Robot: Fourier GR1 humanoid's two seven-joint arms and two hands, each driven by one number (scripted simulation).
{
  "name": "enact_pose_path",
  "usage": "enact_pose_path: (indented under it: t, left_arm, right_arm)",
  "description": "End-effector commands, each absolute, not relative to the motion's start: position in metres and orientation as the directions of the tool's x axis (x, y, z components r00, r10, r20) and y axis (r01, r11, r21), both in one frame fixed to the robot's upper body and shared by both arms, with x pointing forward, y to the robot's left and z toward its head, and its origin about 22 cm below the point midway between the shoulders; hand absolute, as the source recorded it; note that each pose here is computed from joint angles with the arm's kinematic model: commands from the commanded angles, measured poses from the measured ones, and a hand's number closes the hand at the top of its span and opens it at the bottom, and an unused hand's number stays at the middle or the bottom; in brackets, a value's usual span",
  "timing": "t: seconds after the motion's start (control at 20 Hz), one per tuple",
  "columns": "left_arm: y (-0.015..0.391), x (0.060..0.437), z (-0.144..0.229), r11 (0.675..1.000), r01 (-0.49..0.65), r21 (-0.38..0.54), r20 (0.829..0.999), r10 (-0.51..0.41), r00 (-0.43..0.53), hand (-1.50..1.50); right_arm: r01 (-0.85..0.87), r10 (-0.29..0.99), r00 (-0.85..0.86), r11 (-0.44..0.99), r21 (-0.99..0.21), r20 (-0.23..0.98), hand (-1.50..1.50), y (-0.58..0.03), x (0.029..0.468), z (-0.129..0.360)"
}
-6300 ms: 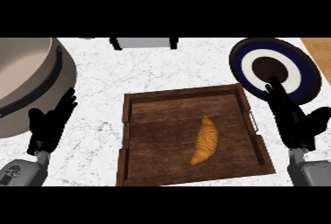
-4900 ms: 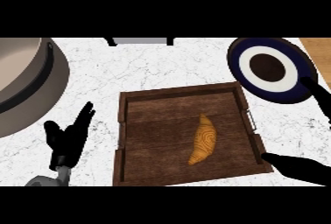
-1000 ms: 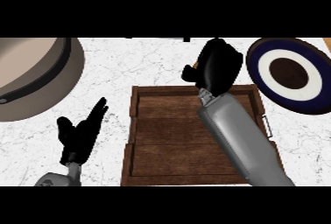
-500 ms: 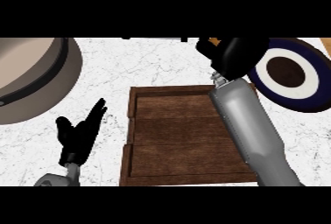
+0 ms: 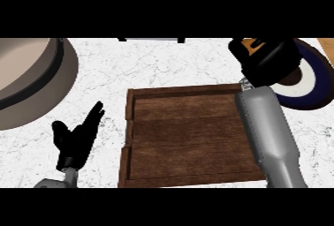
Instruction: Pick the croissant from the tray and place it in the plate
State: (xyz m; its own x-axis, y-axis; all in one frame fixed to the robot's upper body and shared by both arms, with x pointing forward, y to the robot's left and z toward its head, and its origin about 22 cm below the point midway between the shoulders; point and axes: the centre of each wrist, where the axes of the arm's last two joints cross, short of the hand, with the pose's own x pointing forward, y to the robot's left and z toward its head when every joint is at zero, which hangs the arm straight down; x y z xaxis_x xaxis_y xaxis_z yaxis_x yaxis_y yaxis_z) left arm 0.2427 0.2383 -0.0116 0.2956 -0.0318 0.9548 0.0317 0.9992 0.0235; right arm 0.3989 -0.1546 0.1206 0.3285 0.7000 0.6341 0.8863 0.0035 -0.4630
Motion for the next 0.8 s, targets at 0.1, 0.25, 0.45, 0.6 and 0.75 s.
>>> enact_pose_path:
  t: [0.1,0.25,0.45,0.6,0.75]
  left_arm:
    - [0.245,0.232,-0.028,1.0,0.021,0.01,0.935,-0.017,0.354,0.0]
    - [0.239,0.24,-0.024,1.0,0.021,0.004,0.937,-0.011,0.349,0.0]
    - [0.238,0.229,-0.025,0.999,0.04,0.006,0.936,-0.02,0.351,0.0]
    - [0.237,0.237,-0.026,0.999,0.052,-0.006,0.934,-0.013,0.358,0.0]
    - [0.253,0.239,-0.028,1.0,0.009,-0.004,0.933,0.0,0.361,0.0]
  right_arm:
    - [0.941,0.549,0.32,-0.092,-0.325,0.772,1.5,-0.204,0.403,0.087]
    - [0.947,0.526,0.317,-0.136,-0.29,0.789,1.5,-0.243,0.404,0.087]
    - [0.939,0.5,0.343,-0.163,-0.302,0.795,1.5,-0.281,0.409,0.066]
    - [0.939,0.51,0.344,-0.17,-0.3,0.788,1.5,-0.298,0.418,0.083]
    - [0.935,0.499,0.356,-0.193,-0.299,0.79,1.5,-0.323,0.409,0.065]
